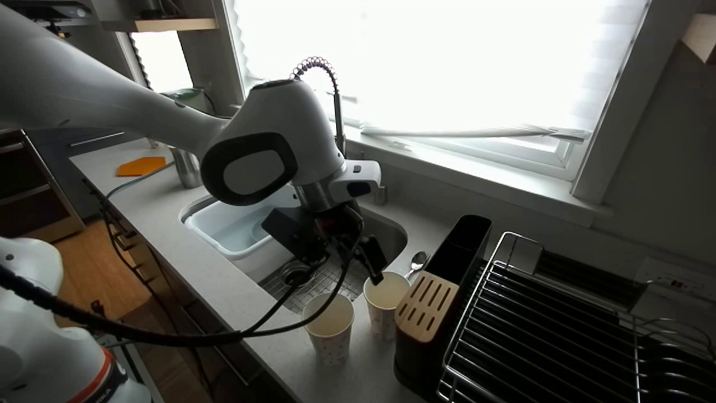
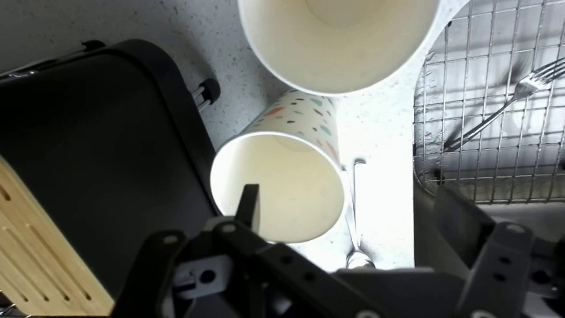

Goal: Unstack the cups, then stack the cups back together

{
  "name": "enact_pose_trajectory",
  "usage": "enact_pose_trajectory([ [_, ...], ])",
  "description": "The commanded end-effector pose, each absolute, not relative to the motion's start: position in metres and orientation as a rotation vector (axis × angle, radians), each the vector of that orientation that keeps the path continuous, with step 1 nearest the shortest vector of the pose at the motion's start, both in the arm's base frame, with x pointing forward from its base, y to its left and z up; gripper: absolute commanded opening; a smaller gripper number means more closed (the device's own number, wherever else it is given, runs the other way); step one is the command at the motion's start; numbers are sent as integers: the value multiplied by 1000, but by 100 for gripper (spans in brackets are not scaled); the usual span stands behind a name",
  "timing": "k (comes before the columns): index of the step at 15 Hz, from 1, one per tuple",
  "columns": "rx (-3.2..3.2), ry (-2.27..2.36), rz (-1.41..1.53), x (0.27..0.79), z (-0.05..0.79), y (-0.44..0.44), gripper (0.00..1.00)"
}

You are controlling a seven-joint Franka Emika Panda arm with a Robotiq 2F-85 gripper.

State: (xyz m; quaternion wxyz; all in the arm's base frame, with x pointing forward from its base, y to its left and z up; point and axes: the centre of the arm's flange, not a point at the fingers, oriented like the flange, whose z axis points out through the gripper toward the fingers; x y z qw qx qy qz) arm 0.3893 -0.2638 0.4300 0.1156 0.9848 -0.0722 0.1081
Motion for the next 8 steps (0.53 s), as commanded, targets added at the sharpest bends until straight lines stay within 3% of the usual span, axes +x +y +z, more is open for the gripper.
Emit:
enact_pose_trajectory([
  [1,2889,-238,322,407,414,-268,74],
  [8,2917,-257,281,412,399,-272,19],
])
